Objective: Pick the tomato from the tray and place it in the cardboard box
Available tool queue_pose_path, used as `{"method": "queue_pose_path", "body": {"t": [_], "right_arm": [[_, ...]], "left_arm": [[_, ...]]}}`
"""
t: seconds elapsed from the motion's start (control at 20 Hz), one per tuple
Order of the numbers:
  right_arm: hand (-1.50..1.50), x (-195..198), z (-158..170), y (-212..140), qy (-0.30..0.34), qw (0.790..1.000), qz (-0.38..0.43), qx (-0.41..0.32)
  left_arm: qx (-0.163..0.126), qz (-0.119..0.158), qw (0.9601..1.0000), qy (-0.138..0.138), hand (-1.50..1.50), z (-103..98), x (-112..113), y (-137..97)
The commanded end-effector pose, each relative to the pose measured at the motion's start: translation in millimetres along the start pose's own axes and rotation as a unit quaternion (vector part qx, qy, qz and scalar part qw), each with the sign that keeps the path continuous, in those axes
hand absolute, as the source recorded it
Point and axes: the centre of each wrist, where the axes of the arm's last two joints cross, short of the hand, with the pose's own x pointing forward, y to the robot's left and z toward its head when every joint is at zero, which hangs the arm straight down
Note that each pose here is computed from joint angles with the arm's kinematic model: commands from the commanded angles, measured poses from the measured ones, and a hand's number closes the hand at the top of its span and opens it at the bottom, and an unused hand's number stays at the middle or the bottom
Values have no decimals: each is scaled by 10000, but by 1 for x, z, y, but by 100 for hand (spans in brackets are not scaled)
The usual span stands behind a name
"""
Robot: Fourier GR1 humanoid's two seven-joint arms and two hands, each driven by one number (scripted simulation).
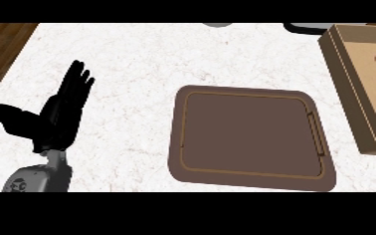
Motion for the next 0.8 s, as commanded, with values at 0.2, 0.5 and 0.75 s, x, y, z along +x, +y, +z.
{"method": "queue_pose_path", "body": {"t": [0.2, 0.5, 0.75], "right_arm": [[-150, -35, -12, 27, -193, 9968, -753, -192], [-150, -29, -13, -3, -820, 9534, -2172, -1925], [-150, -19, -17, -28, -657, 9104, -3713, -1700]], "left_arm": [[-85, 51, 10000, -13, 0, 6, 0, -20], [85, -2, 10000, 0, 0, 3, -6, 7], [22, 5, 10000, -1, 0, 5, -9, -4]]}}
